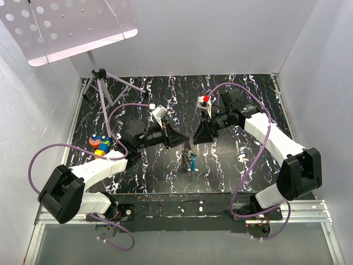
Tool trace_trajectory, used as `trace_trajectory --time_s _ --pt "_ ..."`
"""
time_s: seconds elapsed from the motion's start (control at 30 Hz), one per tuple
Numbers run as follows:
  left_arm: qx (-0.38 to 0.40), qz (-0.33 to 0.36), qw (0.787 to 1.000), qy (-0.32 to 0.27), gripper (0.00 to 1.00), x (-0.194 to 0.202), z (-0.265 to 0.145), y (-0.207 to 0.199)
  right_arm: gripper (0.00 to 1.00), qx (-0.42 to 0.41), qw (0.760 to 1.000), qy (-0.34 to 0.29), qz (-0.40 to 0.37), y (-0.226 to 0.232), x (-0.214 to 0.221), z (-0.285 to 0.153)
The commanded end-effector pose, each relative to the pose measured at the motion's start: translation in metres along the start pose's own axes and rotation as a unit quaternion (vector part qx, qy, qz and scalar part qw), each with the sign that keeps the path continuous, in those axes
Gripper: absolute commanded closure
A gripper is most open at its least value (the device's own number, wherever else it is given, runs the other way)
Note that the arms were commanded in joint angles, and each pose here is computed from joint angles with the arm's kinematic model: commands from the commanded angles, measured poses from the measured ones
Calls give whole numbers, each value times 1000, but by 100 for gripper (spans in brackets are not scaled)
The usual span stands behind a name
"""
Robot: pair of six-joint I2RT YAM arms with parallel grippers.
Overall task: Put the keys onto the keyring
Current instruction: Adjust the keyring.
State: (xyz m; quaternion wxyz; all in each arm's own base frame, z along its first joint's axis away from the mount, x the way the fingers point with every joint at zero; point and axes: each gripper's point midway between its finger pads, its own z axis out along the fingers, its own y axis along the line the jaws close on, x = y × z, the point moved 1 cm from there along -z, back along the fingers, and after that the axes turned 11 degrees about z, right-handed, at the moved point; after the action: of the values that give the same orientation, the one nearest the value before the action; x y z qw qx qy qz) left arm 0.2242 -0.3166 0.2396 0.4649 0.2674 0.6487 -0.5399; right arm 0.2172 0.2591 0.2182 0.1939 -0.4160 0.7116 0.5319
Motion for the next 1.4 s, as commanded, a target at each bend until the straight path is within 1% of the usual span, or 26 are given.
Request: trace_trajectory --time_s 0.0,0.07,0.2,0.47,0.63,0.77,0.87,1.17,1.27,1.37 --pt "12 24 999 -38 100 -23 -4 -11 56 -21 1000 -17 2 6 -8 2" --pt "9 26 999 -38 100 -24 -4 -10 58 -26 1000 -16 5 7 -6 3" --pt "4 28 999 -40 100 -25 -4 -9 59 -44 999 -15 8 14 -3 5" --pt "-1 27 999 -46 100 -26 -5 -7 59 -53 998 -9 12 16 4 7" --pt "-13 22 998 -49 100 -26 -6 -5 53 -45 999 -5 -19 23 3 -1" --pt "-31 0 998 -52 100 -28 -7 0 50 -16 999 -5 -46 23 1 -11" --pt "-46 -19 997 -53 100 -30 -7 4 50 2 998 -2 -61 24 -2 -16" --pt "-65 -64 995 -43 100 -32 -2 8 50 -13 998 5 -62 29 3 -9" --pt "-65 -69 995 -40 100 -34 0 8 50 -11 998 11 -68 28 4 -7" --pt "-52 -54 997 -35 100 -35 2 5 50 2 998 13 -68 23 1 -6"
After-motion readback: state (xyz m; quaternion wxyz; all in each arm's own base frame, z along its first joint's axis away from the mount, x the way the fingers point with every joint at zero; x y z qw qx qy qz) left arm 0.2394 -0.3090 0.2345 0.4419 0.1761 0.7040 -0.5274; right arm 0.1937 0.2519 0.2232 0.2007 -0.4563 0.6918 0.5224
